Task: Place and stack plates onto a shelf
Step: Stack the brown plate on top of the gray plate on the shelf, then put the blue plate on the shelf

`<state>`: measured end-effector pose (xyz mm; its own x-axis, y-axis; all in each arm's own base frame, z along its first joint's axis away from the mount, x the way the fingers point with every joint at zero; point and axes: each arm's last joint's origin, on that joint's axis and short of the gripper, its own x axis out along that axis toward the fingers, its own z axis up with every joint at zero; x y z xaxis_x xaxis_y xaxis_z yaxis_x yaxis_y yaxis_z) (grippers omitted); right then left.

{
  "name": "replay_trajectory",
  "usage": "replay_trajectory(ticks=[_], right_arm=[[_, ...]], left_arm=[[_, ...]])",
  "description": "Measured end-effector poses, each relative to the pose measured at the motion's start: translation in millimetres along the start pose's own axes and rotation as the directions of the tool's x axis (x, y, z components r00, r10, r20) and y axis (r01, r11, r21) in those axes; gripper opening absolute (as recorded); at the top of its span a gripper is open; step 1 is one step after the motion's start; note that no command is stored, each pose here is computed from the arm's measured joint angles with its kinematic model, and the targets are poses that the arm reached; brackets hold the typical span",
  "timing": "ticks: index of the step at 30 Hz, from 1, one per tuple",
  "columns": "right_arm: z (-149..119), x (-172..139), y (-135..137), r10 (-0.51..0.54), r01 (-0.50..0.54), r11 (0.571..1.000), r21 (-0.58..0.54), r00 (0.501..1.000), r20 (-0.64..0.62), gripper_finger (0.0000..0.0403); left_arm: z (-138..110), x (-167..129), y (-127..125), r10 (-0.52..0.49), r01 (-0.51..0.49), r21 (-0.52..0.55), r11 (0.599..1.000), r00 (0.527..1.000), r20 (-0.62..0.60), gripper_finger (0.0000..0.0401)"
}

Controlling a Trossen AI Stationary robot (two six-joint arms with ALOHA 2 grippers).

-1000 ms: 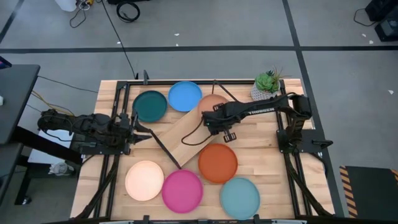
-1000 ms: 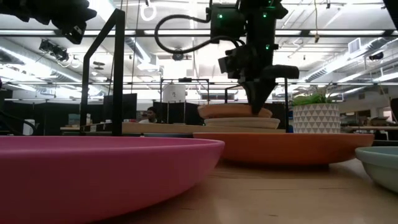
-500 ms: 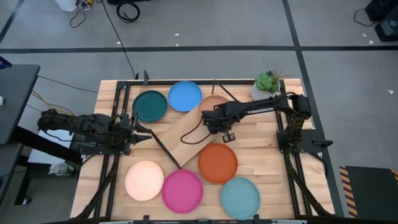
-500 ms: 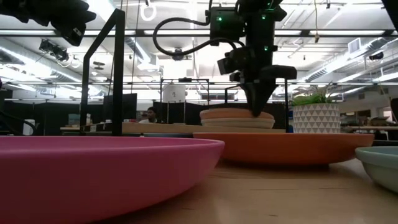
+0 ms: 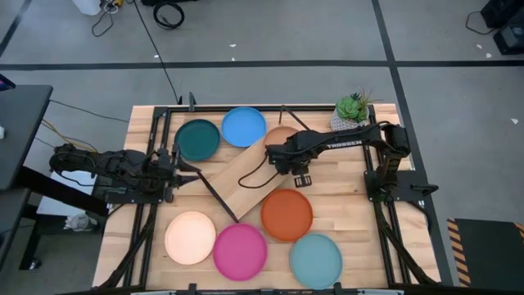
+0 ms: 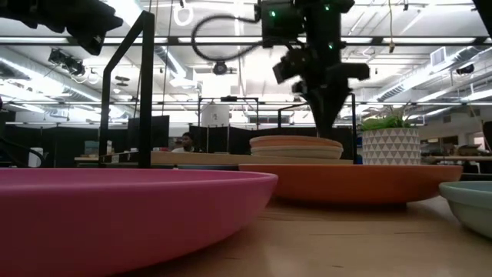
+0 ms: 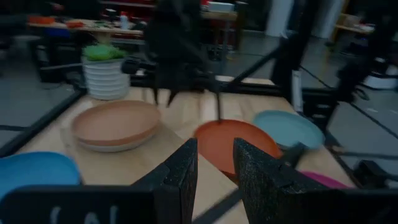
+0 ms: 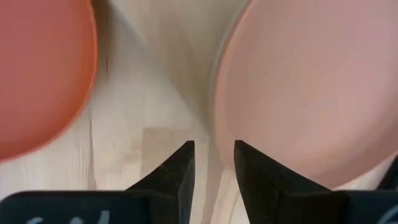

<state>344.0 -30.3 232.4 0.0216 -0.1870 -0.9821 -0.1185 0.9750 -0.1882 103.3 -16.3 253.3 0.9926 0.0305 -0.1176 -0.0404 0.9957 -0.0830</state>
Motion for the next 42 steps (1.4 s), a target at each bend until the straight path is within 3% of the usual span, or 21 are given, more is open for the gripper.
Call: replay_trajectory(ticks=[5, 9, 16, 21, 24, 28, 35, 42], right_arm=[[15, -1, -18, -0.094, 0.092, 0.996, 0.018, 0.982, 0.167, 0.0117], [20, 8, -45, -0.093, 0.069, 0.993, 0.093, 0.953, 0.287, 0.0117], [9, 50, -68, -0.076, 0.032, 0.992, 0.119, 0.919, 0.388, 0.0116], [4, 57, -69, -0.079, 0.037, 0.992, 0.12, 0.924, 0.373, 0.0116], [4, 43, -67, -0.111, 0.075, 0.99, 0.118, 0.933, 0.342, 0.0116], [12, 1, -64, -0.186, 0.136, 0.981, 0.141, 0.872, 0.452, 0.0116], [21, -28, -44, -0.2, 0.14, 0.979, 0.149, 0.808, 0.555, 0.0116], [20, -42, -22, -0.246, 0.202, 0.969, 0.141, 0.8, 0.547, 0.0116]], left_arm=[[1, 0, 2, 0.076, -0.076, 0.02, 0.997, 0.997, 0.015, 0.011], [1, 0, 2, 0.087, -0.088, 0.018, 0.996, 0.996, 0.02, 0.011], [1, 0, 3, 0.096, -0.097, 0.019, 0.995, 0.995, 0.019, 0.011], [-7, 2, 5, 0.18, -0.18, 0.03, 0.983, 0.984, 0.006, 0.011], [-6, 2, 7, 0.228, -0.228, 0.023, 0.973, 0.974, 0.015, 0.011], [-3, 2, 11, 0.271, -0.271, -0.002, 0.963, 0.963, 0.005, 0.0106], [-2, 21, 30, 0.366, -0.37, -0.003, 0.929, 0.921, -0.135, 0.0069], [-6, 53, 70, 0.343, -0.391, -0.076, 0.917, 0.872, -0.348, 0.0039]])
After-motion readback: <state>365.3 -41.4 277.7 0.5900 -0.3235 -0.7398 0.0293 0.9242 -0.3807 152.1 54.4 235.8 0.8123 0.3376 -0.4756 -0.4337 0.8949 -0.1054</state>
